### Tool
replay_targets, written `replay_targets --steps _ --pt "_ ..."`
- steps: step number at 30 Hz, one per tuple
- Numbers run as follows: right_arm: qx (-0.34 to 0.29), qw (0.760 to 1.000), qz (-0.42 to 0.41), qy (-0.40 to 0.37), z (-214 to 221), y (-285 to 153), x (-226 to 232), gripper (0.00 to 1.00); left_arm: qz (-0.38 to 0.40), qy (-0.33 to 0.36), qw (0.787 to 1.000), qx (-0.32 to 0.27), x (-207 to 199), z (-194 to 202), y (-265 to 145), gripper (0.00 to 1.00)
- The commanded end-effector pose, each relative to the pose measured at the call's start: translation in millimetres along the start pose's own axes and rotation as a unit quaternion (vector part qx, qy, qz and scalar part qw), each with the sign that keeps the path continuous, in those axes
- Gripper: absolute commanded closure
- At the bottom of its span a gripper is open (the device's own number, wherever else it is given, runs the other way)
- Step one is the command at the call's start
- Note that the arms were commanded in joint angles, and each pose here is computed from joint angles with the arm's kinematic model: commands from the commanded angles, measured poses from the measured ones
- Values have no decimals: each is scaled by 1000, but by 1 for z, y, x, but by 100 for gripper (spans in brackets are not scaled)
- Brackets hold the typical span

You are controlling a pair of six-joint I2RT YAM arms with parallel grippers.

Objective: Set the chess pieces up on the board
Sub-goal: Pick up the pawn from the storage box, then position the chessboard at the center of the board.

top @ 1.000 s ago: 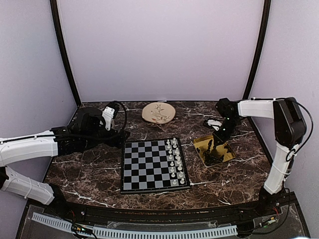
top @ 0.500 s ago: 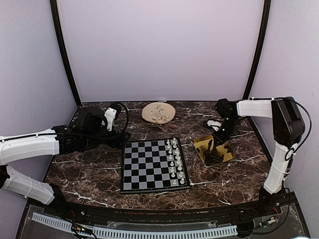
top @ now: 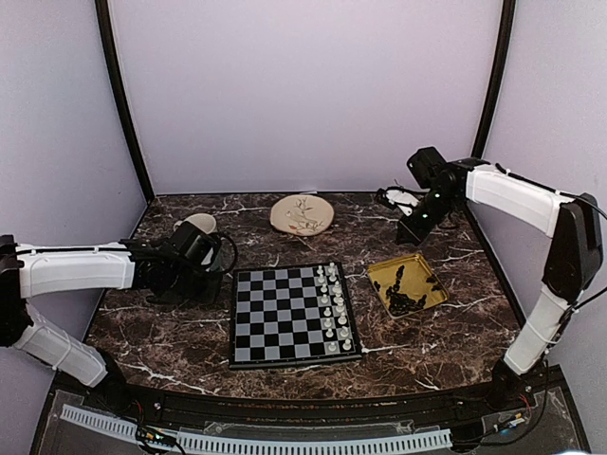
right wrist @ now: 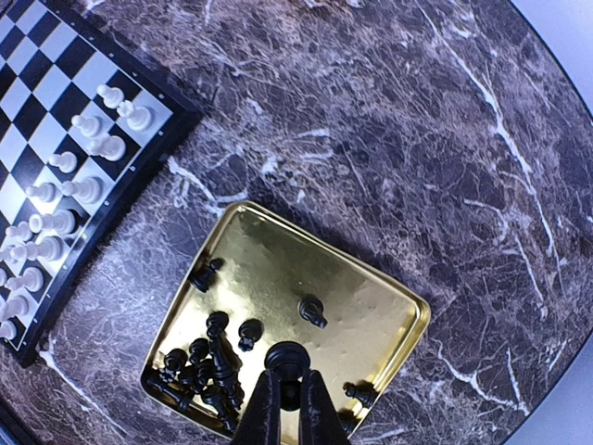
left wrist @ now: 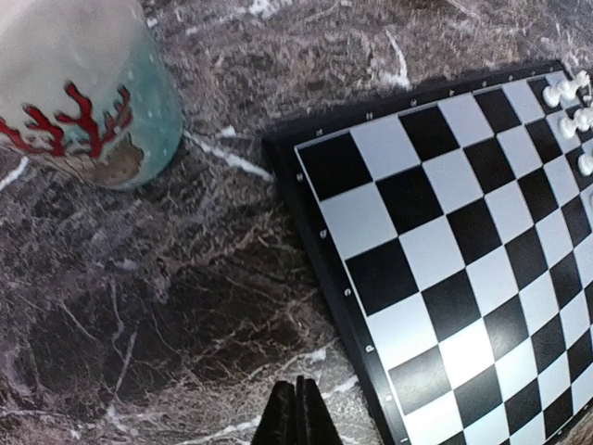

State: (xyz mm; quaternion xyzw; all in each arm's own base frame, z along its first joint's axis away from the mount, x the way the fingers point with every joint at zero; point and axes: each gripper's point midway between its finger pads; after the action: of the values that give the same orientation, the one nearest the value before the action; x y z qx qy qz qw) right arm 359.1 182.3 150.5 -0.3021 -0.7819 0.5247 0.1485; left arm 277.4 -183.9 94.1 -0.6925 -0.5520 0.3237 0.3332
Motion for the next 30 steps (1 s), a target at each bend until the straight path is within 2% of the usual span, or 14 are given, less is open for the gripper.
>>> replay_targets --steps 1,4,8,16,30 --pt "-5 999 -19 -28 -12 -8 16 100 6 -19 996 86 2 48 17 100" --pt "-4 999 -24 -49 -19 -9 26 100 33 -15 993 116 -7 63 26 100" --pt "-16 997 -32 -68 -29 -15 40 100 42 10 992 121 -12 69 32 100" --pt "-17 987 -66 -149 -44 -19 86 100 107 38 984 139 -45 75 41 100" --pt "3 968 -103 -230 -48 -5 147 100 141 51 981 127 -73 71 41 100"
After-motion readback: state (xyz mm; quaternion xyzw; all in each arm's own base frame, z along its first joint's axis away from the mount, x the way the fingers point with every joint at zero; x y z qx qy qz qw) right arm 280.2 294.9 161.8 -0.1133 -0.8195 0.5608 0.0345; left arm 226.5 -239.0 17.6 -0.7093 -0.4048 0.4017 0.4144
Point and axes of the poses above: each gripper's point midway between its finger pads, its own y axis out along the fingers, its own x axis along the line the jaws close on, z = x × y, and after that the axes turned 4 degrees about -y, right-handed
